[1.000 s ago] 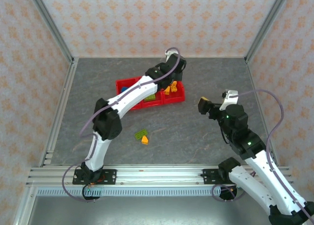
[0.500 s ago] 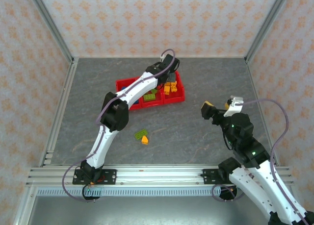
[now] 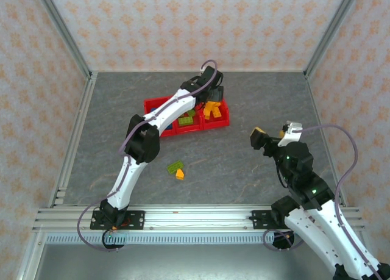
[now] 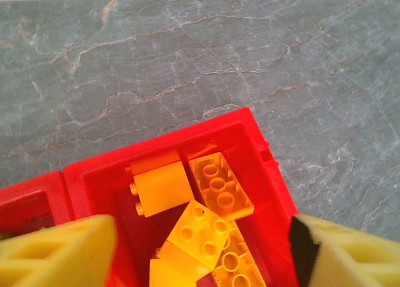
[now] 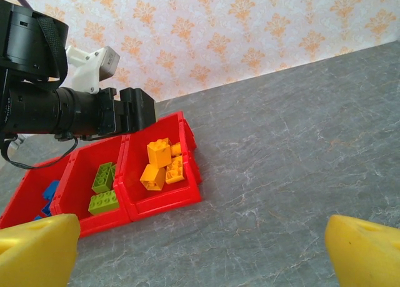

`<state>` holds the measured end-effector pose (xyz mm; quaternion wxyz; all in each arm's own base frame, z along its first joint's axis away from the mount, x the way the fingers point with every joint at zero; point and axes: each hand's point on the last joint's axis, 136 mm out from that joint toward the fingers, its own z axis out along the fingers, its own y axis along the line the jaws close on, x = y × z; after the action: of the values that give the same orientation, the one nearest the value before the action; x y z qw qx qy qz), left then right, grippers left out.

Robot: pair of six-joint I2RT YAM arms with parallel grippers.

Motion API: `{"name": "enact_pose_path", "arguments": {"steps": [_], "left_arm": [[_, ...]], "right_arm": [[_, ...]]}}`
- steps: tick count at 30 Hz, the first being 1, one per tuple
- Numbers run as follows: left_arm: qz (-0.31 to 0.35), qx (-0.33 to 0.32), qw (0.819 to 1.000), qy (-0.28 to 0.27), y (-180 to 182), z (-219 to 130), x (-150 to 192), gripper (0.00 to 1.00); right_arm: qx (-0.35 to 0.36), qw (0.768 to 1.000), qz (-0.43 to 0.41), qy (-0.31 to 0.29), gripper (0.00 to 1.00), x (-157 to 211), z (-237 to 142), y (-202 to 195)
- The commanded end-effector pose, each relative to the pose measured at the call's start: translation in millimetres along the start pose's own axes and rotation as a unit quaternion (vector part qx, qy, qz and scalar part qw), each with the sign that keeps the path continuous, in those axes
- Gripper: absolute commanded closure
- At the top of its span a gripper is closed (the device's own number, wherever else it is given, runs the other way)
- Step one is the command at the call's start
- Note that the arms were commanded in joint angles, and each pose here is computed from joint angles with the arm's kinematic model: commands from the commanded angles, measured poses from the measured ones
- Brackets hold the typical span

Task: Sort the legos into containers by color
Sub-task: Place the lego in the container, then pick up the lego from the middle-left of the table.

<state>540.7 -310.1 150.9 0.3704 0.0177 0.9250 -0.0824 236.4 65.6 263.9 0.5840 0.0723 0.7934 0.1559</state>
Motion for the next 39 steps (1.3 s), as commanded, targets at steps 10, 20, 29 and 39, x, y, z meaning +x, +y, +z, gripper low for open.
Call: {"name": "enact_pose_path", "arguments": {"steps": [10,20,29,39], "left_arm": [[-0.009,-0.001,0.998,-0.070,33,-137,-28,0.01],[-0.003,0.024,0.999,-0.033,38,-212,95,0.01],[-0.082,0.014,0.996,0.020,55,-227,200,0.01],[-0.153,-0.017,0.988,0.007,71,-226,253,0.01]], "right_arm": [[-0.006,0.999,-0.001,-0.034,0.00,-4,-7,-4],[-0.035,0.999,0.002,-0.024,0.00,2,-4,6],[-0.039,0.999,0.001,-0.017,0.00,5,-3,7],[-0.029,0.999,0.004,-0.018,0.00,6,-2,4]]}}
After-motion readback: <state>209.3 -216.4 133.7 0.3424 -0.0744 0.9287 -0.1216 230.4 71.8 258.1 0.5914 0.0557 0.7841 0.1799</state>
